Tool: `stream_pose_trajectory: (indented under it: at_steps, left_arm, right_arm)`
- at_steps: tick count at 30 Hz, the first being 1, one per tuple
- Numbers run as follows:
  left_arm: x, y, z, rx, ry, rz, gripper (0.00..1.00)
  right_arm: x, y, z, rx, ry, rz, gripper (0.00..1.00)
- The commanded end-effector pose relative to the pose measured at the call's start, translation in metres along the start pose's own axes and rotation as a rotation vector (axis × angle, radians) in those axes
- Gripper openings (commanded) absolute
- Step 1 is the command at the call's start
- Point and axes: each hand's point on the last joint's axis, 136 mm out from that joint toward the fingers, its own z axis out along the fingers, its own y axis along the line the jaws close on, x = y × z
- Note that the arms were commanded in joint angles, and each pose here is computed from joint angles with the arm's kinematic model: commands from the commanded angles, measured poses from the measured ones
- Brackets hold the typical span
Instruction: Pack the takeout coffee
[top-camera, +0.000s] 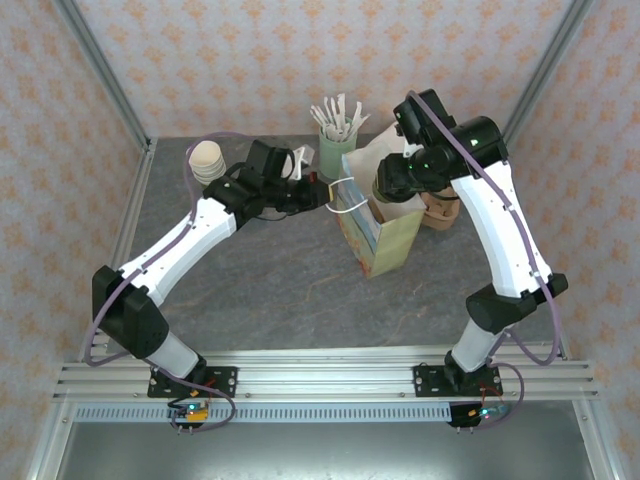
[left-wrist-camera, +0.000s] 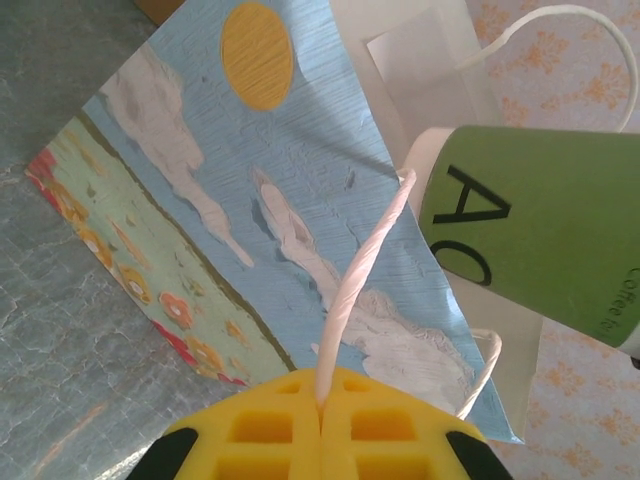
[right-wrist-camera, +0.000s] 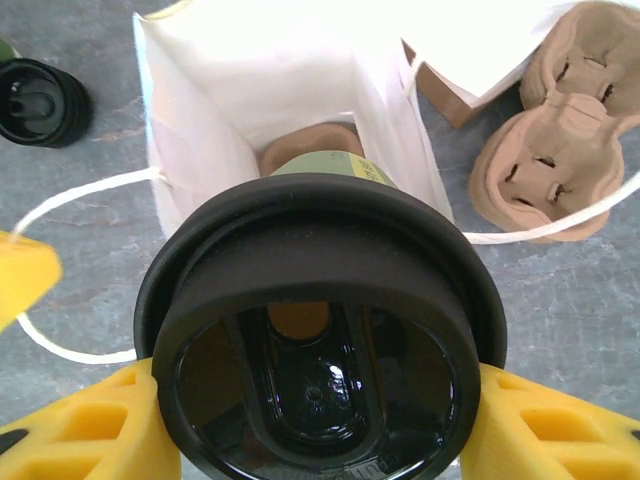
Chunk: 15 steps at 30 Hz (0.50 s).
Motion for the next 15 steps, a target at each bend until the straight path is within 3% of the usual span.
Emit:
stream_pose_trajectory:
  at_steps: [1,15]
  left_arm:
    - [-0.006,-0.007,-0.007,0.005,-0.045,0.018,0.01]
    - [-0.011,-0.023,-0.054,-0.027,-0.126,0.076,0.0]
  right_arm:
    - [0.011,-0.014,0.0,0.063,0.048,-0.047,0.57]
    - [0.015,0.015,0.019,-0.031,0.119,-0.108,0.52]
